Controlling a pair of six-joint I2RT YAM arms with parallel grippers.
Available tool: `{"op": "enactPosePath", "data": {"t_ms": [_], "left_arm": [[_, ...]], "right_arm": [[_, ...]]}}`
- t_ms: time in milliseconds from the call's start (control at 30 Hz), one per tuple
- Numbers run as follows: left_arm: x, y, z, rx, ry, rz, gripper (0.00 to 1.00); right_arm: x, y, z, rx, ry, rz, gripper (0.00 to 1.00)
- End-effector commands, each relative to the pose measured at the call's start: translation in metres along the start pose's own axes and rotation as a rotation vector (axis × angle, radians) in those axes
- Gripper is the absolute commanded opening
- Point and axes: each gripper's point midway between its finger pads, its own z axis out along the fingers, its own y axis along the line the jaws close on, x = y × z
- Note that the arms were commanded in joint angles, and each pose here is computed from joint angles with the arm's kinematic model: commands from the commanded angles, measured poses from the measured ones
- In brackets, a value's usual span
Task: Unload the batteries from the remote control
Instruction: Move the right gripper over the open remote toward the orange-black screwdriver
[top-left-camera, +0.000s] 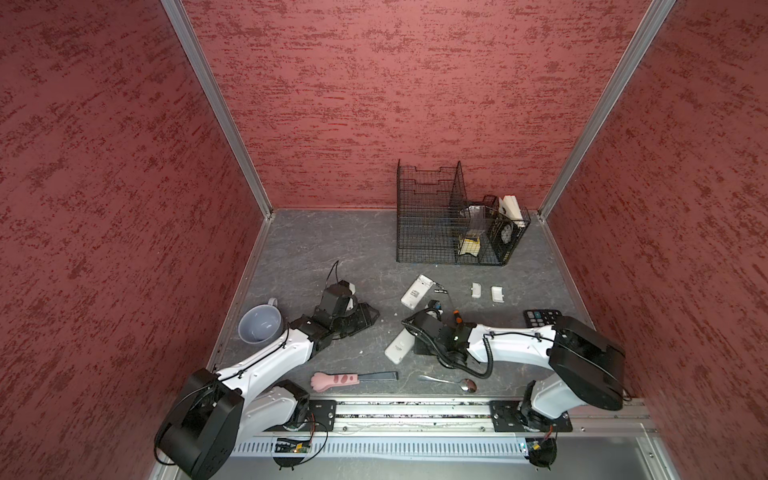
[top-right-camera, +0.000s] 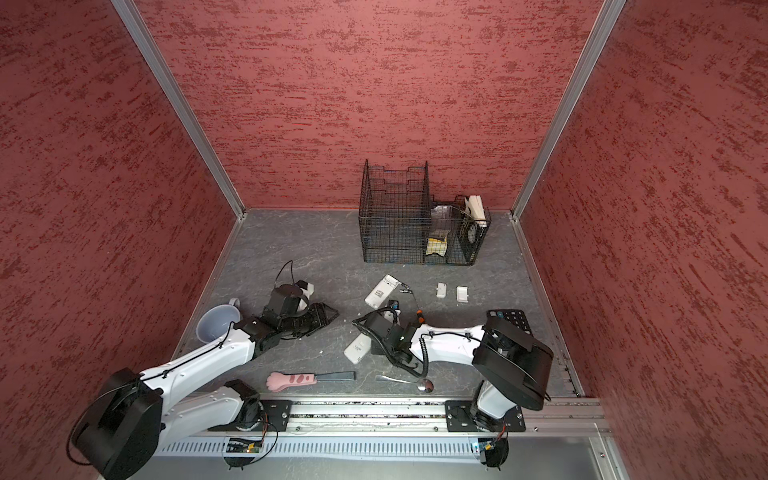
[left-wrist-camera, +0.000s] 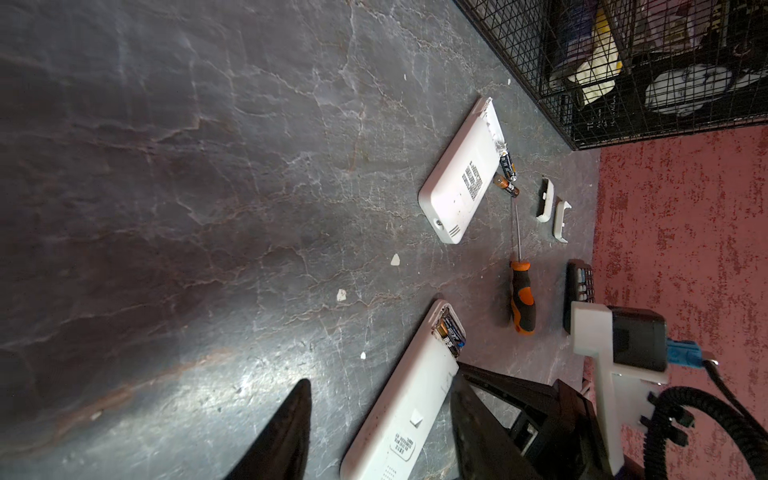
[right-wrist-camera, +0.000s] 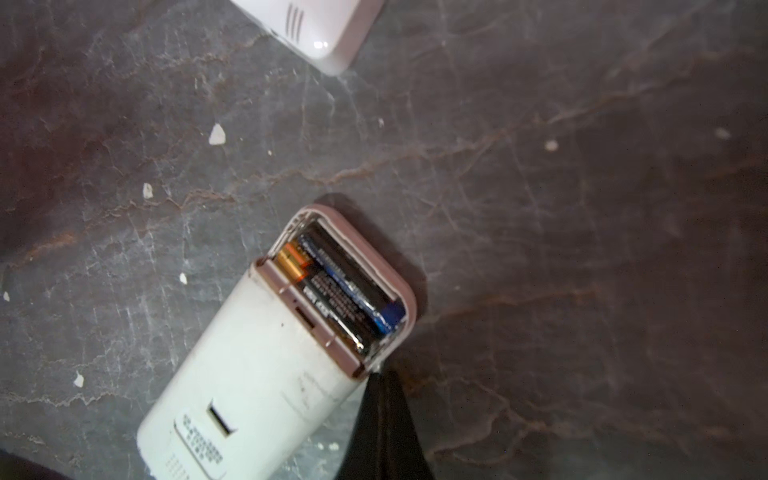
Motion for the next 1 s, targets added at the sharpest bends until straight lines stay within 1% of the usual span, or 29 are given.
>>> {"op": "enactPosePath", "data": {"t_ms": [0, 200, 400, 500, 667, 800, 967], "left_arm": [[0.000, 0.003, -0.003, 0.006, -0.005, 0.003, 0.53], [-0.002, 0.004, -0.008, 0.008, -0.020, -0.008, 0.53], [-0.005, 0.001, -0.012, 0.022, -0.034, -0.010, 0.53], [-0.008, -0.004, -0.013, 0.031, -0.036, -0.004, 0.53], [-0.012, -0.011, -0.013, 0.049, -0.041, 0.003, 0.53], [-0.015, -0.016, -0.015, 0.055, -0.043, 0.007, 0.53], [-0.017, -0.022, -0.022, 0.049, -0.052, 0.021, 0.53]], "right_arm": [[0.000, 0.007, 0.006, -0.009, 0.029, -0.025, 0.00], [-0.001, 0.007, 0.001, -0.008, 0.036, -0.023, 0.00], [-0.013, -0.004, -0.029, 0.008, 0.000, -0.017, 0.01], [-0.029, -0.009, -0.048, 0.005, -0.024, -0.019, 0.12], [-0.062, -0.033, -0.074, 0.044, -0.083, -0.026, 0.37], [-0.080, -0.054, -0.085, 0.065, -0.114, -0.030, 0.47], [-0.091, -0.086, -0.084, 0.101, -0.121, -0.017, 0.49]]}}
